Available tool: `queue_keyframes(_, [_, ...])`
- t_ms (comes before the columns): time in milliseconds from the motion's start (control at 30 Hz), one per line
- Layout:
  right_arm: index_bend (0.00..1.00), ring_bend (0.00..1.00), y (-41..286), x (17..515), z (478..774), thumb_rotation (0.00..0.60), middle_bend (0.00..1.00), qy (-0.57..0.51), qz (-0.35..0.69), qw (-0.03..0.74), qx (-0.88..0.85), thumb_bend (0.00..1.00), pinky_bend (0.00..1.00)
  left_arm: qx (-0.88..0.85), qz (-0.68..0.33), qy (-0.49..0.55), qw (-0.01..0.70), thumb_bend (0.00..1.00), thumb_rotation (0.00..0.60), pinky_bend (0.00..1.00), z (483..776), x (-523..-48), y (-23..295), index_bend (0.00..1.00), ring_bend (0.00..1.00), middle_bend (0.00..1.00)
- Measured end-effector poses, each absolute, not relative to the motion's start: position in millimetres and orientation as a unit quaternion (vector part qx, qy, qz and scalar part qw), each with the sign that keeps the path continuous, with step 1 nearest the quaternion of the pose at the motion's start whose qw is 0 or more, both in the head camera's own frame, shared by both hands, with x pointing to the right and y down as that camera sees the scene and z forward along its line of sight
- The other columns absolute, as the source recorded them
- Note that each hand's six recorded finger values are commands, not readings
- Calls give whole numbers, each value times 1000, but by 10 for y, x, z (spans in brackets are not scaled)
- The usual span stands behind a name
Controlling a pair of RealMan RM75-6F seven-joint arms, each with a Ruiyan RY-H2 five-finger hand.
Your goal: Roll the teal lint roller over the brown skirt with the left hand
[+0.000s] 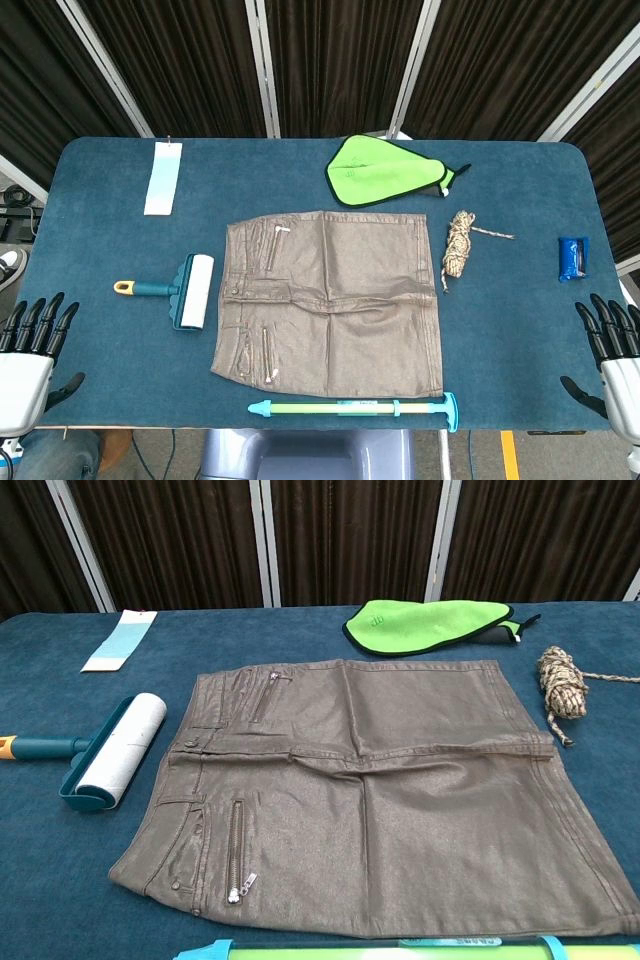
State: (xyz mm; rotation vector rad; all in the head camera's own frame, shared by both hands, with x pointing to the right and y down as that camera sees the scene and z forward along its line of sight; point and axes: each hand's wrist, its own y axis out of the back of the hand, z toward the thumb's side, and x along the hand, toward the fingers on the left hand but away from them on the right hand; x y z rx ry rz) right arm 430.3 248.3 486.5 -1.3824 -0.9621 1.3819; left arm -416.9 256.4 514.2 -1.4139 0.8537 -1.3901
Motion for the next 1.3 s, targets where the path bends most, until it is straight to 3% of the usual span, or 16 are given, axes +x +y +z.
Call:
queue_keyframes(433, [0,0,2459,4335,4884,600,0,-396,568,453,-562,0,0,-599,-561,336,462,1,600,0,5305,-4118,2458,0,0,0])
queue_keyframes(533, [0,0,2441,4348,4915,600,0,-394,572,450,-561,0,0,-612,-558,324,457,127,600,0,5503,-4082,2307,0,0,0])
queue_keyframes(600, [0,0,2425,4369,4946,600,0,-392,578,446,-559,0,0,-623,-562,310,446,299,600,0,5705,-4064,2191,0,0,0])
queue_keyframes(667, [0,0,2405,4393,4986,600,0,-390,585,441,-557,0,0,-637,-569,292,429,370,600,0,5944,-4041,2079,0,0,0])
queue_keyframes(967, [0,0,2336,4499,5090,600,0,-390,610,427,-542,0,0,-678,-593,226,371,464,600,1,6906,-3901,1633,59,0,1])
queue_keyframes(1300, [0,0,2334,4586,5085,600,0,-396,617,419,-535,0,0,-675,-597,228,368,499,600,69,7321,-3826,1477,90,3,62])
